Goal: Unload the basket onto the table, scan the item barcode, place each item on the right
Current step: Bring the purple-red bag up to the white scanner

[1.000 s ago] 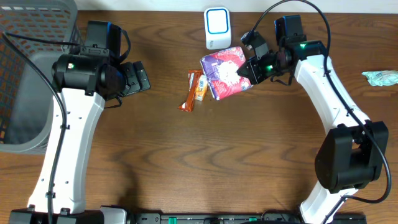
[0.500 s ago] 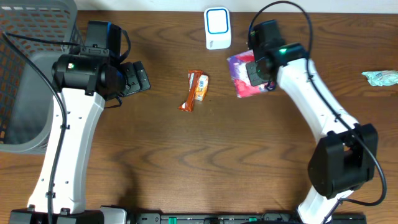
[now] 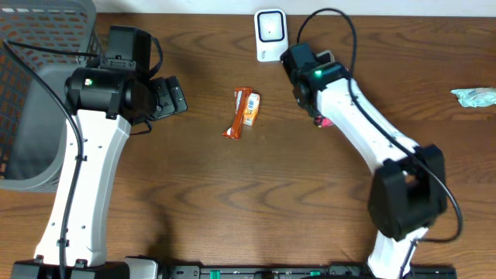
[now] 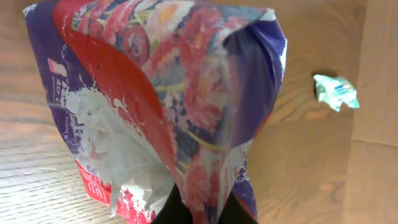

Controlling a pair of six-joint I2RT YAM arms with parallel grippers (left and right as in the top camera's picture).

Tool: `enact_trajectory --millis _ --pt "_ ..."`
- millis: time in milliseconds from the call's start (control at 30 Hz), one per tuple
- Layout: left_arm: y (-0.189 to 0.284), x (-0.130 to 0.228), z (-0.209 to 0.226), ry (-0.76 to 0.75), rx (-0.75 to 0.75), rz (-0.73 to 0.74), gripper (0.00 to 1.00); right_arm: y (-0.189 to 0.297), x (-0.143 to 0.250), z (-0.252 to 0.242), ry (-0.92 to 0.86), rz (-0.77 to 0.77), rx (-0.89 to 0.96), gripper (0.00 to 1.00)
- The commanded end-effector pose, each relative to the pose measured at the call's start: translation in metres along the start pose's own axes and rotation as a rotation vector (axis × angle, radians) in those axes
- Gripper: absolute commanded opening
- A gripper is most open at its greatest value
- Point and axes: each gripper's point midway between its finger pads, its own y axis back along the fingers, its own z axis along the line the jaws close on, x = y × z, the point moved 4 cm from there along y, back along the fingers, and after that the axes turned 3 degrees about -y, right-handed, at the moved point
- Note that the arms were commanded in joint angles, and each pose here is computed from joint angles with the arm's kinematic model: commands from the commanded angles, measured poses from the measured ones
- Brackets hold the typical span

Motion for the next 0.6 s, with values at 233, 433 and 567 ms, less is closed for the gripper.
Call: enact_trajectory --millis 233,433,567 --pt "0.003 0.0 0.003 -0.002 -0.008 -0.009 0.98 0.027 0.007 0.086 0.05 -0.032 -0.208 0.54" --pt "0.003 0.0 0.003 -0.002 -0.008 -0.009 0.98 0.059 -0.005 0.095 0.009 -0.044 -0.304 0.8" --pt "0.003 0.0 0.003 -0.002 -0.007 -0.01 0.98 0.082 -0.022 0.076 -0.04 -0.042 -0.347 0.88"
